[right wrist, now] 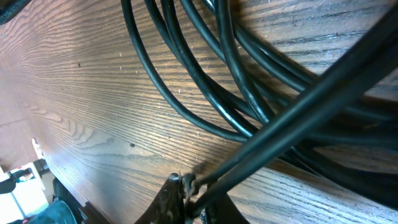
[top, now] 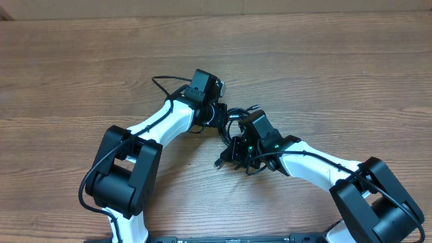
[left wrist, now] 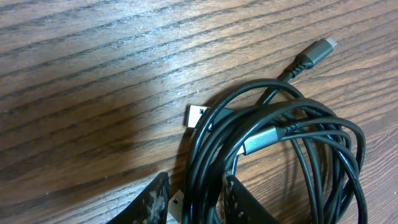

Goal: Untangle cables

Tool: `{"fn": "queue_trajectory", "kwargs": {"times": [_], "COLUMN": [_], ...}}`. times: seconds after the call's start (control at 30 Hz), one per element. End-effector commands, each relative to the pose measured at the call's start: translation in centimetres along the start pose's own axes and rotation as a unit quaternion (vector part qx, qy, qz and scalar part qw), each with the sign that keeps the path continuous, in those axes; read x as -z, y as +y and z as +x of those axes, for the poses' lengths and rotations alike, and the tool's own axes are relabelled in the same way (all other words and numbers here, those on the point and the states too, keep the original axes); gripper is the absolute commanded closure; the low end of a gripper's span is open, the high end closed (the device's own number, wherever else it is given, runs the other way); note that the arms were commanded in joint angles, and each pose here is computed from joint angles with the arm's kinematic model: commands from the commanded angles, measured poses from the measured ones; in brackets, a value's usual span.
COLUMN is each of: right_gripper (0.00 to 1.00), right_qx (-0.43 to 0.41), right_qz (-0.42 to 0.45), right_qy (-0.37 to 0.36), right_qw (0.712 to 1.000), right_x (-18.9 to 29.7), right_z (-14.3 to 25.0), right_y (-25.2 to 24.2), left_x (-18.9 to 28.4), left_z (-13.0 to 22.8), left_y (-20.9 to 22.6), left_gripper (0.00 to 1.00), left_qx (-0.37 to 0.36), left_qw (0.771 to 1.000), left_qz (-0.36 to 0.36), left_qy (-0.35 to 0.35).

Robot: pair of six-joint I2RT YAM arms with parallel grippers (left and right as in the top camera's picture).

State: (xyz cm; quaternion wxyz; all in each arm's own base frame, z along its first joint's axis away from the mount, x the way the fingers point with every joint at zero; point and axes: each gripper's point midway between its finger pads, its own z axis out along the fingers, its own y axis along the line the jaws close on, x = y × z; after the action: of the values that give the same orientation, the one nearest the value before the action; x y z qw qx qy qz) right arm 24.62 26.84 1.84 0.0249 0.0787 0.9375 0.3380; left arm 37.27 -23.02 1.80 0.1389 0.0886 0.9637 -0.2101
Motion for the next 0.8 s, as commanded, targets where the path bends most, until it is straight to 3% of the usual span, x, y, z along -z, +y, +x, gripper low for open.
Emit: {"fn": "queue_trajectory", "kwargs": {"times": [0.0,0.3,0.63,0.77], "right_gripper": [0.88,0.86,0.62,0.46], "right_qx": [0.012,0.012,0.012,0.012], "right_qz": [-0.015,-0.014,-0.014,-0.014], "right_qy": [-0.007,-0.006,-0.006,-0.006], "right_qw": [1.000,1.000,1.000,1.000], "right_x": [0.46,0.46,0.46,0.46], "right_z": [-0.42,-0.40,-0.40,-0.39], "right_y": [1.12,1.08,1.06,1.06], "left_x": [-0.57,-1.12,-1.18,-1.18], "left_z": [0.42,0.55,0.66,0.66], "left_y": [0.26,0.46,0.24,0.24], "left_gripper": [0.69,0.70,0.69,0.67], "left_qx": [-0.007,-0.014,-0.016,-0.016], "left_qw": [1.000,0.999,0.999,0.999], "left_qz": [-0.010,-0.030,-0.029,-0.029], "left_qy": [0.006,0.003,0.004,0.004]}}
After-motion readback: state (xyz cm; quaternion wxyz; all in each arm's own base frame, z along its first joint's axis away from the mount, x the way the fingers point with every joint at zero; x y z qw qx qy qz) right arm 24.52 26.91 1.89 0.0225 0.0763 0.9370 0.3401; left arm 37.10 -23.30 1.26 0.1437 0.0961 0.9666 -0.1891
